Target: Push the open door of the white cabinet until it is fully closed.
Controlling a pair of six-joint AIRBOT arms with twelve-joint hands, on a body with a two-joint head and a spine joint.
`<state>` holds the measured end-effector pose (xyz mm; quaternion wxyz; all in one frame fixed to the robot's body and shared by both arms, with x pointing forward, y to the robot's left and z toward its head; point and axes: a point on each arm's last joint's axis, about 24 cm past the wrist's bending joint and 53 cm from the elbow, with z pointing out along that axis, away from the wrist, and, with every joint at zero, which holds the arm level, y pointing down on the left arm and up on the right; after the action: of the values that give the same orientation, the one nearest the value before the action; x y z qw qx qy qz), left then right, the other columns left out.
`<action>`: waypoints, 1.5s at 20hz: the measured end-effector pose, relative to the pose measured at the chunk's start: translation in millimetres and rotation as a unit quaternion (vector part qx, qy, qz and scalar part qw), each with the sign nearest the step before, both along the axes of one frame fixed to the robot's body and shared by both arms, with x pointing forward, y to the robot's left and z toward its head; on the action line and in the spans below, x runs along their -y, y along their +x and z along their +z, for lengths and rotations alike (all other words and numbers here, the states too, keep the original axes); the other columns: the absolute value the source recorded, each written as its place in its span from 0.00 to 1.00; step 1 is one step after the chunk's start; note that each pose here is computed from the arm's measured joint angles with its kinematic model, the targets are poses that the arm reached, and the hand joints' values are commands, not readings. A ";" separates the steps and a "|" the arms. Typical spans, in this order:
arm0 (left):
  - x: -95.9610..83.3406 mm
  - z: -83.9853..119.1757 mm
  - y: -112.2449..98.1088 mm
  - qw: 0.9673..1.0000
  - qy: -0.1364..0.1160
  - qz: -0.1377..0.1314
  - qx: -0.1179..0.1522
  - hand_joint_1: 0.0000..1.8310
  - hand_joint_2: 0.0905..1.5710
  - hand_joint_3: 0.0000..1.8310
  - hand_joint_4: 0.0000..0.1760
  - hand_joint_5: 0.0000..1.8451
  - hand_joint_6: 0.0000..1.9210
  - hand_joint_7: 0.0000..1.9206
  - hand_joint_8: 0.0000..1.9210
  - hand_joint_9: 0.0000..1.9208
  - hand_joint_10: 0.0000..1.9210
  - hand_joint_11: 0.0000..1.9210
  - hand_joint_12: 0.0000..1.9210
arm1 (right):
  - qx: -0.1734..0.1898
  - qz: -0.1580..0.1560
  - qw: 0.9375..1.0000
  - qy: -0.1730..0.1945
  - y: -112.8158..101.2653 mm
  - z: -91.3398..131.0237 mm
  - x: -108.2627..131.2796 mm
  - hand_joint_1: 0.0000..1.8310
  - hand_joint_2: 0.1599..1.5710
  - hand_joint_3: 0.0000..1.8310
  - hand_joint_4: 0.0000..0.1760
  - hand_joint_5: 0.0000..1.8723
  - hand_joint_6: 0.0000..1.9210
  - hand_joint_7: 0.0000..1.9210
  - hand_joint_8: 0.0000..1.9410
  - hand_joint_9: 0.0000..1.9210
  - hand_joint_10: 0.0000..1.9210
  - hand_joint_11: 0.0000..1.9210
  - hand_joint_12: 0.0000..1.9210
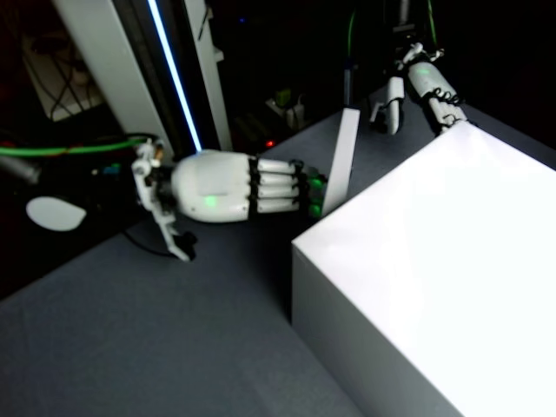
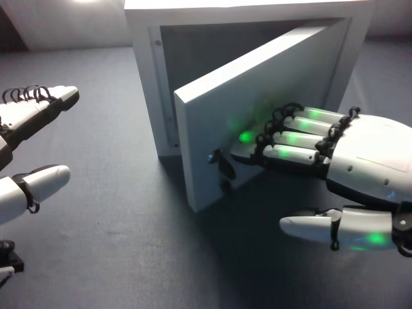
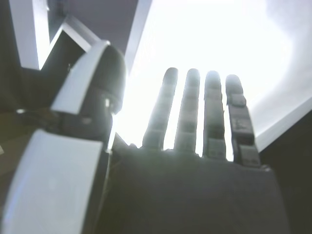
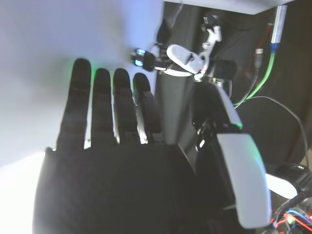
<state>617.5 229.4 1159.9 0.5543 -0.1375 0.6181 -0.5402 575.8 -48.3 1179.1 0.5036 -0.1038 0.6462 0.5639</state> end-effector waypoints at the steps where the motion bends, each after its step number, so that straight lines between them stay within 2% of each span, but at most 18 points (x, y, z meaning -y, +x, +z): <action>1: 0.0 0.0 -0.1 1.000 0.000 0.000 0.000 0.20 0.91 0.00 0.00 0.00 0.00 0.00 0.00 0.00 0.00 0.00 0.00 | 0.001 0.000 1.000 0.001 1.5 -0.1 -1.5 0.14 0.83 0.00 0.00 0.09 0.00 0.10 0.00 0.04 0.14 0.00 0.57; 2: -0.6 -0.5 -0.1 1.000 0.000 0.001 -0.001 0.20 0.91 0.00 0.00 0.00 0.00 0.00 0.00 0.00 0.00 0.00 0.00 | -0.001 -0.001 1.000 0.003 2.5 -0.6 -2.9 0.14 0.83 0.00 0.00 0.09 0.00 0.10 0.00 0.04 0.14 0.00 0.57; 3: -1.5 0.0 0.2 1.000 -0.001 0.003 0.000 0.18 0.91 0.00 0.00 0.00 0.00 0.00 0.00 0.00 0.00 0.00 0.00 | 0.000 -0.001 1.000 0.004 4.8 0.2 -5.1 0.14 0.83 0.00 0.00 0.04 0.00 0.08 0.00 0.03 0.11 0.00 0.52; 4: -1.8 0.4 0.2 1.000 -0.002 0.003 0.001 0.19 0.91 0.00 0.00 0.00 0.00 0.00 0.00 0.00 0.00 0.00 0.00 | 0.001 -0.003 1.000 0.007 7.8 1.6 -7.2 0.17 0.82 0.00 0.00 0.06 0.00 0.09 0.00 0.05 0.08 0.00 0.38; 5: -1.7 1.0 0.0 1.000 -0.002 0.003 0.002 0.19 0.91 0.00 0.00 0.00 0.00 0.00 0.00 0.00 0.00 0.00 0.00 | 0.001 -0.006 1.000 0.007 9.3 1.8 -7.6 0.17 0.82 0.00 0.00 0.06 0.00 0.09 0.00 0.05 0.08 0.00 0.38; 6: -1.9 0.8 -0.1 1.000 -0.002 0.003 0.002 0.19 0.91 0.00 0.00 0.00 0.00 0.00 0.00 0.00 0.00 0.00 0.00 | 0.004 -0.009 1.000 0.009 12.4 3.4 -7.8 0.13 0.84 0.00 0.00 0.05 0.00 0.07 0.00 0.04 0.06 0.00 0.28; 7: -2.4 0.7 0.3 1.000 -0.003 0.004 0.001 0.18 0.91 0.00 0.00 0.00 0.00 0.00 0.00 0.00 0.00 0.00 0.00 | 0.004 -0.012 1.000 0.007 14.3 1.8 -8.4 0.05 0.85 0.00 0.00 0.02 0.00 0.01 0.00 0.02 0.03 0.00 0.18; 8: -2.5 0.8 0.3 1.000 -0.003 0.004 0.001 0.18 0.91 0.00 0.00 0.00 0.00 0.00 0.00 0.00 0.00 0.00 0.00 | 0.001 -0.013 1.000 0.007 15.6 -0.1 -8.9 0.05 0.85 0.00 0.00 0.02 0.00 0.01 0.00 0.02 0.03 0.00 0.18; 9: -2.5 1.1 0.2 1.000 -0.003 0.004 0.002 0.18 0.91 0.00 0.00 0.00 0.00 0.00 0.00 0.00 0.00 0.00 0.00 | -0.001 -0.015 1.000 0.002 18.0 -2.5 -11.4 0.01 0.86 0.00 0.00 0.00 0.00 0.00 0.00 0.00 0.00 0.00 0.06; 10: -2.3 1.0 0.1 1.000 -0.003 0.004 0.002 0.17 0.91 0.00 0.00 0.00 0.00 0.00 0.00 0.00 0.00 0.00 0.00 | -0.001 -0.018 1.000 -0.002 20.6 -4.0 -12.6 0.00 0.85 0.00 0.00 0.00 0.00 0.00 0.00 0.00 0.00 0.00 0.01; 14: -3.0 1.3 0.5 1.000 -0.004 0.005 0.002 0.18 0.91 0.00 0.00 0.00 0.00 0.00 0.00 0.00 0.00 0.00 0.00 | 0.004 -0.035 0.999 -0.003 33.1 -1.8 -13.9 0.00 0.84 0.00 0.00 0.00 0.00 0.00 0.00 0.00 0.00 0.00 0.00; 17: -2.8 2.2 0.1 1.000 -0.004 0.004 0.004 0.19 0.90 0.00 0.00 0.00 0.00 0.00 0.00 0.00 0.00 0.00 0.00 | -0.004 -0.048 0.999 -0.014 41.5 -9.9 -14.7 0.03 0.84 0.00 0.00 0.00 0.00 0.00 0.00 0.00 0.00 0.00 0.00; 19: -2.9 2.7 0.1 1.000 -0.005 0.005 0.005 0.18 0.91 0.00 0.00 0.00 0.00 0.00 0.00 0.00 0.00 0.00 0.00 | -0.004 -0.055 0.998 -0.022 44.4 -13.5 -13.4 0.07 0.82 0.00 0.00 0.00 0.00 0.00 0.00 0.00 0.00 0.00 0.00; 22: -3.6 2.9 -0.3 1.000 -0.006 0.005 0.006 0.18 0.91 0.00 0.00 0.00 0.00 0.00 0.00 0.00 0.00 0.00 0.00 | -0.005 -0.056 0.998 -0.022 44.7 -13.5 -13.1 0.06 0.83 0.00 0.00 0.00 0.00 0.00 0.00 0.00 0.00 0.00 0.00; 24: -5.8 2.1 -1.0 1.000 -0.006 0.008 0.005 0.17 0.90 0.00 0.00 0.00 0.00 0.00 0.00 0.00 0.00 0.00 0.00 | -0.006 -0.052 0.998 -0.020 41.2 -12.9 -15.7 0.08 0.83 0.00 0.00 0.00 0.00 0.00 0.00 0.00 0.00 0.00 0.00; 26: -7.7 1.0 -1.4 1.000 -0.008 0.012 0.003 0.17 0.91 0.00 0.00 0.00 0.00 0.00 0.00 0.00 0.00 0.00 0.00 | 0.003 -0.044 0.999 -0.021 32.0 -5.2 -14.5 0.05 0.84 0.00 0.00 0.00 0.00 0.00 0.00 0.00 0.00 0.00 0.00; 30: -10.1 0.5 -3.9 1.000 -0.014 0.016 0.001 0.20 0.91 0.00 0.00 0.00 0.00 0.00 0.00 0.00 0.00 0.00 0.00 | 0.019 -0.032 0.999 0.008 18.0 17.7 -4.4 0.04 0.82 0.00 0.00 0.00 0.00 0.00 0.00 0.00 0.00 0.00 0.00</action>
<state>613.7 239.6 1160.4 0.5617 -0.1545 0.6074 -0.5402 593.8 -43.9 1196.8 0.5348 -0.0898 0.6349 0.5503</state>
